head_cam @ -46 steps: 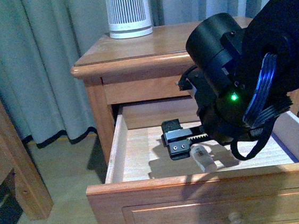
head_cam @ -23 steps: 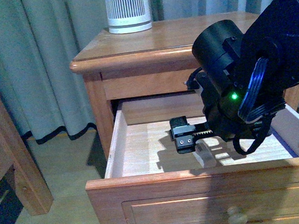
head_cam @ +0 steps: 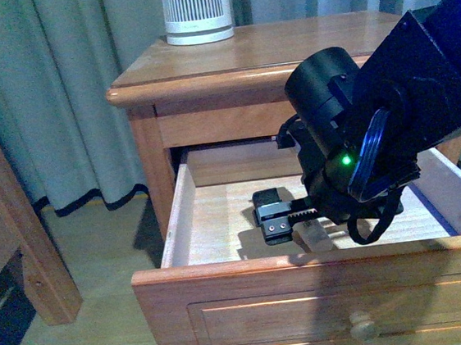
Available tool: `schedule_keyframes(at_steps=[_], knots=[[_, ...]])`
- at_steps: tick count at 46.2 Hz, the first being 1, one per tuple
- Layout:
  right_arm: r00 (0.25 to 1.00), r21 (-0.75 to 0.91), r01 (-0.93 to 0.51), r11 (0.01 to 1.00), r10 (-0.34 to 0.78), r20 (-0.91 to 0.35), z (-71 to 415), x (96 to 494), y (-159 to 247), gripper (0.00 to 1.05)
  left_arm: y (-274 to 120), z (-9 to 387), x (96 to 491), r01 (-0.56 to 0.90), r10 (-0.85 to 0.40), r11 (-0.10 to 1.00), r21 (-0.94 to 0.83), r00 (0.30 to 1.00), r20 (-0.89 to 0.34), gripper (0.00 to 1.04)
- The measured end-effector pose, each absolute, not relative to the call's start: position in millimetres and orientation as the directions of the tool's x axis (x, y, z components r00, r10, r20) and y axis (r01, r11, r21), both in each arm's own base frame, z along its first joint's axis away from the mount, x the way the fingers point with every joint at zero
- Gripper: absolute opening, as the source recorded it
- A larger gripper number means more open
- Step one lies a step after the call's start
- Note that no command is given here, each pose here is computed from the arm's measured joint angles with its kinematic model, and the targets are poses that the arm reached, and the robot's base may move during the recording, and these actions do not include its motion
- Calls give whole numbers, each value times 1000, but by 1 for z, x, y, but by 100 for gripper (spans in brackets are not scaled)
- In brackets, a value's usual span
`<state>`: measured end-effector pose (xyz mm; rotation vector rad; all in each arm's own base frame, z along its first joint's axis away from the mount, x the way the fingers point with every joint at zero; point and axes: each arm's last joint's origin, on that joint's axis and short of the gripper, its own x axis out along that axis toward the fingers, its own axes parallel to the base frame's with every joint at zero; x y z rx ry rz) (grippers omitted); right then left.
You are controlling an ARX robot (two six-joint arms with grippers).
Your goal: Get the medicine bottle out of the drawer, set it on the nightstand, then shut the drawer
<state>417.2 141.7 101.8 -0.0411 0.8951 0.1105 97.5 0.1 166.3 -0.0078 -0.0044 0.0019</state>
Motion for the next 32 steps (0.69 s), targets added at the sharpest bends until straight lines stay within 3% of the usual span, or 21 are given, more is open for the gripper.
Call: schedule_keyframes(at_steps=[8,20,32], knots=[[621,7,-120,993,80,-780,101,418,145,80,0,166,98,-2,2,1000,-8,1000,4,98],[622,6,-119,993,79,-779,101,418,145,30,0,166,98,-2,2,1000,-8,1000,4,98],[629,24,-133,991,103,-771,102,414,145,24,0,166,98,-2,2,1000,-8,1000,4,98]])
